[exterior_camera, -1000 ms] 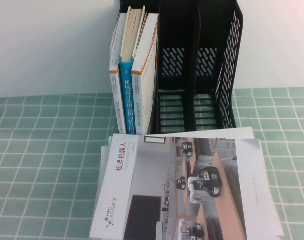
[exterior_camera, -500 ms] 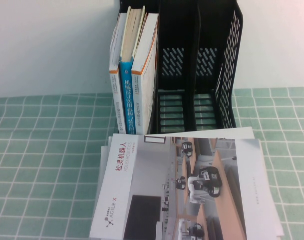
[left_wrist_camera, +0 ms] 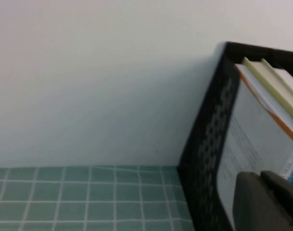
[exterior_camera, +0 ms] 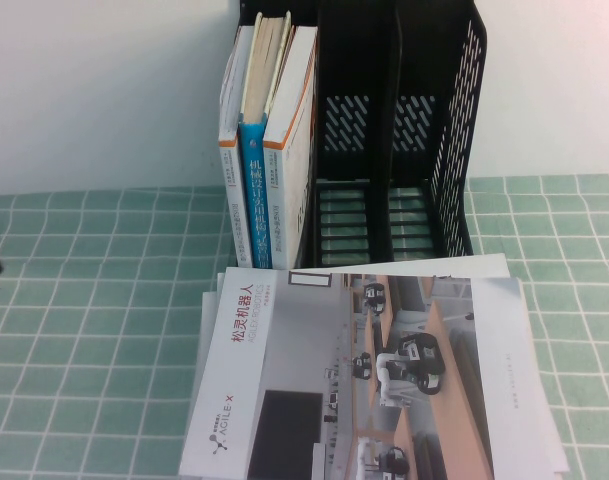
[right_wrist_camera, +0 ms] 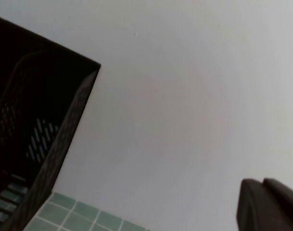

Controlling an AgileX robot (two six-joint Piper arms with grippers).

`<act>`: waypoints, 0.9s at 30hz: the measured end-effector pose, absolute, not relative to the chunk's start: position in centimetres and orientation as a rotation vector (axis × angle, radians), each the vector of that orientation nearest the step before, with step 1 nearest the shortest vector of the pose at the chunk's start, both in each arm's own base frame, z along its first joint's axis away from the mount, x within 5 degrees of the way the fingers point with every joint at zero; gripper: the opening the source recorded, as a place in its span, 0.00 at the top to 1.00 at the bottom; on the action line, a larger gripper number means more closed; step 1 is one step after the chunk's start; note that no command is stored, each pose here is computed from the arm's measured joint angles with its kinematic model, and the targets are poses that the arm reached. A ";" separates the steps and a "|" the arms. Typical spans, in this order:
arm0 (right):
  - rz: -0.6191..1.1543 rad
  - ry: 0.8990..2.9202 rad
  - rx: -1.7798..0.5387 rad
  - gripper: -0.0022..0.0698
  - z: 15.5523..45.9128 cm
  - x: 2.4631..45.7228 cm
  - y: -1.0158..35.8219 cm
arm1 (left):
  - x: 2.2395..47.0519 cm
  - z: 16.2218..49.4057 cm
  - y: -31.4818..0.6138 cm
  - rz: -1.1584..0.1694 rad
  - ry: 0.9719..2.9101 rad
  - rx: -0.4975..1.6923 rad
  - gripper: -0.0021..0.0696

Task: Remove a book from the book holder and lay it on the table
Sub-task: Hold the bookshelf

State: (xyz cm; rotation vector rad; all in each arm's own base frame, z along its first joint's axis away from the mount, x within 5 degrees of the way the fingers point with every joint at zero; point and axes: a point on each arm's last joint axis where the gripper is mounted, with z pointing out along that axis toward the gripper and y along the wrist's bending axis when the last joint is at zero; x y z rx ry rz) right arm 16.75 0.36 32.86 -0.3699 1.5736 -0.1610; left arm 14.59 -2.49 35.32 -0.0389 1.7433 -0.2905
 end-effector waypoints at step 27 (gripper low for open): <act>-0.574 1.902 -0.489 0.97 27.7 19.5 -2.7 | 15.0 32.8 -13.1 -0.592 2.073 0.547 0.97</act>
